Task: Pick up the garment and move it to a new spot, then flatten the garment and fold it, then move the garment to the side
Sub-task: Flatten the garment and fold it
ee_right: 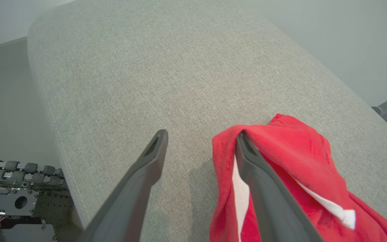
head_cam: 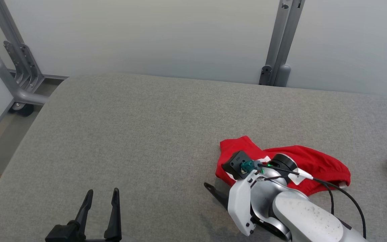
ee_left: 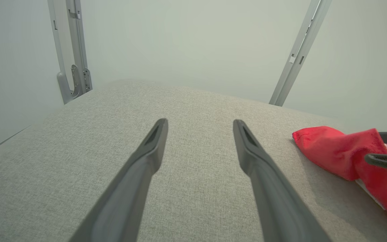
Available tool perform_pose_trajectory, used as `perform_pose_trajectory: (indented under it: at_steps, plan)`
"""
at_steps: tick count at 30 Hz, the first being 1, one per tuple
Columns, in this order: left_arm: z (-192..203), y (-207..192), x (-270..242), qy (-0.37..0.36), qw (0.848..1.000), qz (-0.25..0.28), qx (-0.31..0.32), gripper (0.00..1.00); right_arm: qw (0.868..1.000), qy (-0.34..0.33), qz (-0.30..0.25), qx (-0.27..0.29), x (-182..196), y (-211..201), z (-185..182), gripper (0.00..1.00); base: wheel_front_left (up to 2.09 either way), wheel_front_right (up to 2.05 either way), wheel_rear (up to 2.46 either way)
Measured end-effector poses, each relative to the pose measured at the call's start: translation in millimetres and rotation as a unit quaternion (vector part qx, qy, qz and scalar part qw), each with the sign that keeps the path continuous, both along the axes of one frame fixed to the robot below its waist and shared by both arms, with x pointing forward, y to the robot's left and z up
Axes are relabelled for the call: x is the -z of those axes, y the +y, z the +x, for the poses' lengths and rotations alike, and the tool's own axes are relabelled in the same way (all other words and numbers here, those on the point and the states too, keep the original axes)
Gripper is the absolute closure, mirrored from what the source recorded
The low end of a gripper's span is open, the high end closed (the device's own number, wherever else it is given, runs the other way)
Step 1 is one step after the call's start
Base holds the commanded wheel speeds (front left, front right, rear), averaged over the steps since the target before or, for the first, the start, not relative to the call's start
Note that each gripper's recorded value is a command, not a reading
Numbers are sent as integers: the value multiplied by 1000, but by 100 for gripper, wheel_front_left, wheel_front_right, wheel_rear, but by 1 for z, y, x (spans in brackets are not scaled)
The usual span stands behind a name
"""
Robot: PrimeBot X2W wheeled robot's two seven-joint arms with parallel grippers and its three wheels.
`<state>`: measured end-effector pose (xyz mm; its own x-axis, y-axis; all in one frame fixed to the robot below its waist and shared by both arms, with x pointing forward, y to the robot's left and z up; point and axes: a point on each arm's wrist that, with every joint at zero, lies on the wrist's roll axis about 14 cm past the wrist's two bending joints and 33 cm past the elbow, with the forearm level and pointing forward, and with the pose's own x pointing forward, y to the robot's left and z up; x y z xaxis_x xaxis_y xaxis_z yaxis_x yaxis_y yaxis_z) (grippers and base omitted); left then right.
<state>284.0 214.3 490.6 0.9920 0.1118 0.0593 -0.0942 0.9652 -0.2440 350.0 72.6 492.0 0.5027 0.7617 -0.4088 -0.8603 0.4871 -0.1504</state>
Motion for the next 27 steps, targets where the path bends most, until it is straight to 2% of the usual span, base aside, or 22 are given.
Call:
perform_pose_trajectory:
  at_steps: [5, 10, 14, 21, 27]
  plan:
    - [4, -5, -2, -3, 1000, 0, 11, 0, 1000, -7, 29, 5, -16, -5, 1, 0, 0, 0, 0]
    - [10, -13, -5, -7, 1000, 3, 25, 0, 997, -8, 43, 57, -25, -37, 15, 0, 0, 0, 0]
    - [15, -26, -6, -7, 999, 10, 47, 0, 990, -21, 72, 118, -34, -73, 26, 0, 0, 0, 0]
    - [30, -55, -8, -10, 995, 22, 98, 0, 956, -92, 151, 235, -57, -140, 28, 0, 0, 0, 0]
    - [42, -89, -8, -8, 987, 33, 158, 0, 915, -151, 195, 318, -64, -191, 11, 0, 0, 0, 0]
